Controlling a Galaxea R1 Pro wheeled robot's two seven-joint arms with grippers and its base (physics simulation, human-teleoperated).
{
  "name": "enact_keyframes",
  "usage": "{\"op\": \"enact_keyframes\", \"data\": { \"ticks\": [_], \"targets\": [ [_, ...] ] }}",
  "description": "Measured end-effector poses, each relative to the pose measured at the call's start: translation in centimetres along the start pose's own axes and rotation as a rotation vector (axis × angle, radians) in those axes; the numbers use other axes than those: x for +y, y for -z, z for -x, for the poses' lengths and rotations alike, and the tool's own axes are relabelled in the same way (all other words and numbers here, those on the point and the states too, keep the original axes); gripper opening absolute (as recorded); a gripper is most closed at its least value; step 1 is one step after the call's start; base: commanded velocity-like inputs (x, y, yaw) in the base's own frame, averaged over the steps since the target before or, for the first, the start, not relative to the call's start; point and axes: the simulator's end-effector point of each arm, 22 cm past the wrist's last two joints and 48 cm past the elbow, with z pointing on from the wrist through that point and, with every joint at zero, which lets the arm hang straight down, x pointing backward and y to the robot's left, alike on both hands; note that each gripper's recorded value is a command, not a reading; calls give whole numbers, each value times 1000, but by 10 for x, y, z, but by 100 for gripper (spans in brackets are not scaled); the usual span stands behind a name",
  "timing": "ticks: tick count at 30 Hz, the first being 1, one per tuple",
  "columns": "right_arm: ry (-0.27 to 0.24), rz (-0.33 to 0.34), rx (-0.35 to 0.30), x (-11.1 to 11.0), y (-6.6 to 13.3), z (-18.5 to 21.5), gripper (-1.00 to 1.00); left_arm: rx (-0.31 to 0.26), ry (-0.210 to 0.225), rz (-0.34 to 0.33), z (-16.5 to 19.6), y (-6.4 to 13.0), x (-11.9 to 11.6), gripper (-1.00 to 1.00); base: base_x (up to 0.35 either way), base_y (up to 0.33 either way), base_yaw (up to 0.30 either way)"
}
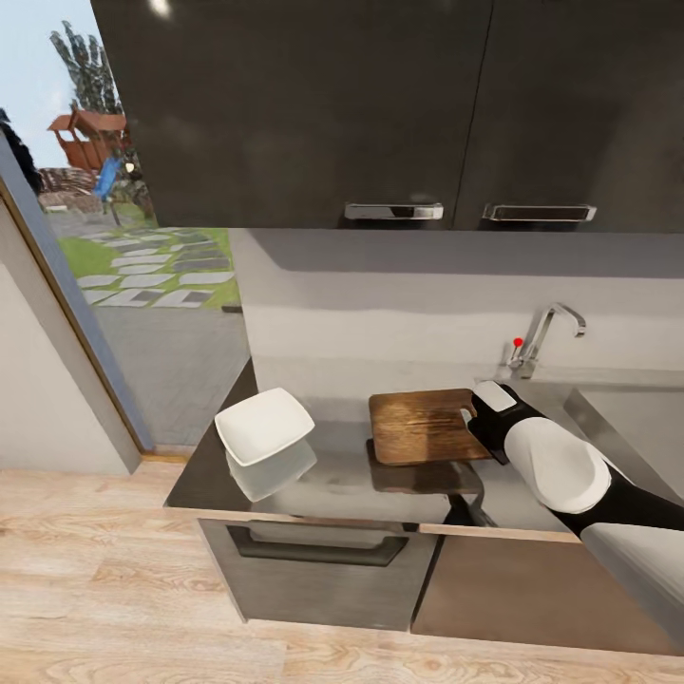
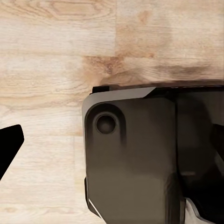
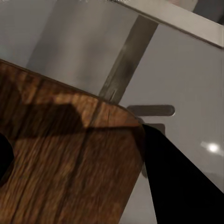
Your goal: In the kitchen, take the Vidalia onion out of the sink, dice it on the chopping board with the paring knife, put the diced onion into the bowl on the countertop, then place both the paring knife and the chopping board into the sink.
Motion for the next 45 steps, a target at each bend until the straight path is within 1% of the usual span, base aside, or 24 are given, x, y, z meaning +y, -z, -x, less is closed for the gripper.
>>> {"op": "enact_keyframes", "data": {
  "ticks": [6,15,29,32,35,37,38,40,45],
  "targets": [
    [5,-12,2,-5,-4,-3,-100,0,0,-1,0,0,0,100,0,0,0],
    [16,-80,13,-26,-15,-13,-100,5,0,-2,-2,0,-1,100,0,0,25],
    [20,-100,26,-30,-27,-21,-100,25,0,-3,-10,0,-1,100,0,0,45],
    [9,-97,40,-30,-28,-24,-100,27,0,-3,-11,0,-1,100,0,0,2],
    [-24,-87,76,-28,-29,-31,-100,28,0,-3,-11,0,-1,100,0,0,-27],
    [-41,-87,85,-30,-30,-29,-100,28,0,-3,-11,0,-1,100,0,0,-113],
    [-42,-89,83,-31,-31,-27,-100,28,0,-3,-11,0,-1,100,0,0,-175],
    [-59,-90,87,-34,-33,-22,-100,28,0,-3,-11,0,-1,100,0,0,-240],
    [-68,-90,91,-36,-34,-20,-100,29,2,-3,-11,0,-1,100,0,0,-136]
  ]
}}
